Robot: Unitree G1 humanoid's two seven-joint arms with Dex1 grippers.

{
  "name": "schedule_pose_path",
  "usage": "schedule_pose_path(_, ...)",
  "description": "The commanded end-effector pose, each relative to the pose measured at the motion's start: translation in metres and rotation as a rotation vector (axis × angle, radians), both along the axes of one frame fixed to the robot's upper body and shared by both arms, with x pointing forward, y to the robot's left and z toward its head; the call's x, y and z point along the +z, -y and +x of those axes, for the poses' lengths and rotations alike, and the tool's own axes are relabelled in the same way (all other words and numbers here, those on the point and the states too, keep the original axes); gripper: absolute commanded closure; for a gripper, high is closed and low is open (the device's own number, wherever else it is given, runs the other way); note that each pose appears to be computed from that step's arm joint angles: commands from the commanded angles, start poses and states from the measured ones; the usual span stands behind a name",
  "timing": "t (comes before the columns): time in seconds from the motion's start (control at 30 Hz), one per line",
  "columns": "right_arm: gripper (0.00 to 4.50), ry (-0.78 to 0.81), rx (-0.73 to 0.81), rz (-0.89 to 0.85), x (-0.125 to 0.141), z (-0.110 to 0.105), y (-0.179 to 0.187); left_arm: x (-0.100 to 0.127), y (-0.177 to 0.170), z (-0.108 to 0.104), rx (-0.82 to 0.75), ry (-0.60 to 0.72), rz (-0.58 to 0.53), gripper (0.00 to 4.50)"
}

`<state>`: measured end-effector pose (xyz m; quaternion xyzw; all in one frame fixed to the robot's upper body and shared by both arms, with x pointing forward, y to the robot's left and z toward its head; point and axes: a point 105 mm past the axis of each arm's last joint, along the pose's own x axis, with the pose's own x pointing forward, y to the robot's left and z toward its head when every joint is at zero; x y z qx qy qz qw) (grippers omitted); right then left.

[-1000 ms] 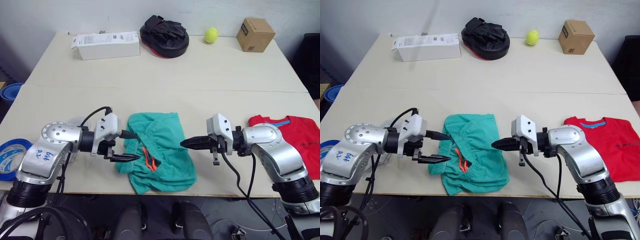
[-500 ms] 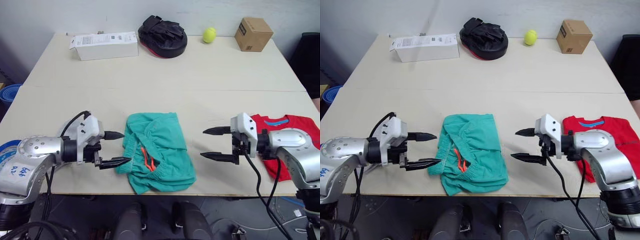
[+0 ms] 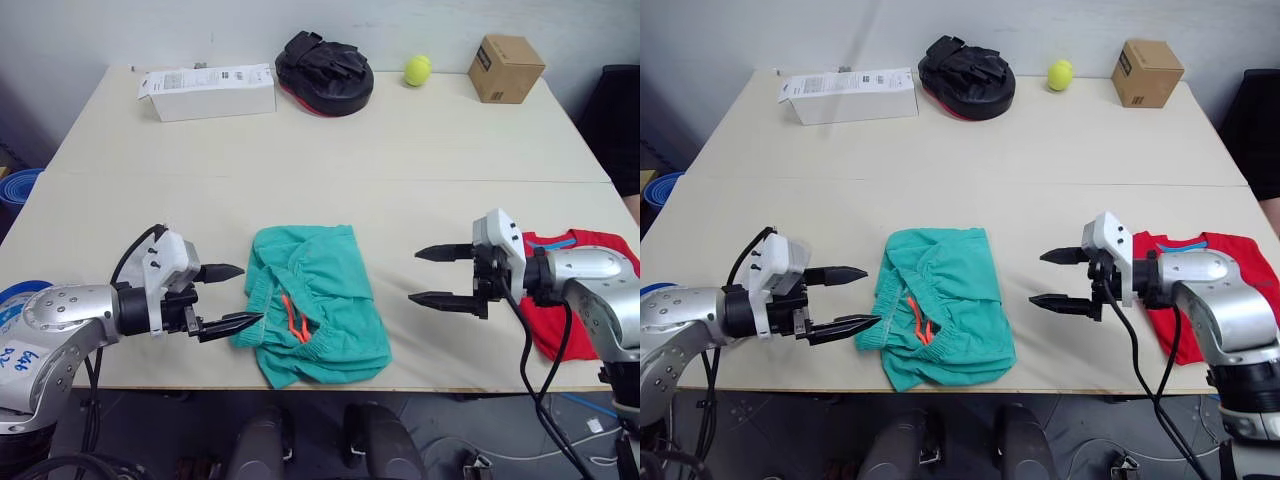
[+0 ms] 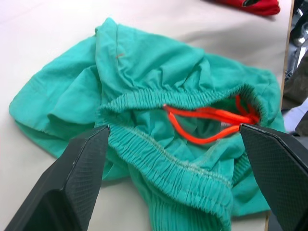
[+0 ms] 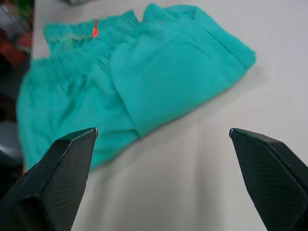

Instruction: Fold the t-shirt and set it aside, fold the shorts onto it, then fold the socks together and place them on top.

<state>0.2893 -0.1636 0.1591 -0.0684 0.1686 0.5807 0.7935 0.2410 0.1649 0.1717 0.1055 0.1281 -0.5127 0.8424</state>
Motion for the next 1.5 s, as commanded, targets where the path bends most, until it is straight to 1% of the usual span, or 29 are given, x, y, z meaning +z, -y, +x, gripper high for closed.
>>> schedule_pose_path(0.03,0.02,-0.211,0.029,0.04,-0.011,0.001,-0.008,0.018,0.01,-0.002,-0.056,0.084,0.007,0.0)
schedule_pose_path(0.23,0.02,-0.487,0.04,0.06,-0.03,0.012,-0.028,0.032,0.022,-0.006,-0.136,0.131,0.028,0.0)
schedule_pose_path(0.5,0.02,-0.698,0.028,0.102,-0.045,0.023,-0.06,0.034,0.02,-0.005,-0.137,0.15,0.048,0.0)
schedule_pose_path(0.67,0.02,-0.73,0.047,0.091,-0.053,0.024,-0.079,0.034,0.018,-0.007,-0.133,0.15,0.054,0.0)
schedule_pose_path(0.87,0.02,-0.763,0.151,0.04,-0.059,0.007,-0.108,0.033,0.019,-0.009,-0.13,0.157,0.061,0.0)
schedule_pose_path(1.0,0.02,-0.775,0.122,0.023,-0.066,0.01,-0.118,0.033,0.019,-0.008,-0.12,0.163,0.061,0.0)
schedule_pose_path(1.23,0.02,-0.806,0.085,0.008,-0.076,0.012,-0.122,0.031,0.019,-0.011,-0.112,0.163,0.062,0.0)
schedule_pose_path(1.33,0.57,-0.821,0.088,0.017,-0.077,0.01,-0.123,0.031,0.02,-0.011,-0.108,0.165,0.064,0.0)
schedule_pose_path(1.5,2.34,-0.833,0.088,0.033,-0.076,0.008,-0.125,0.031,0.02,-0.011,-0.106,0.167,0.068,0.0)
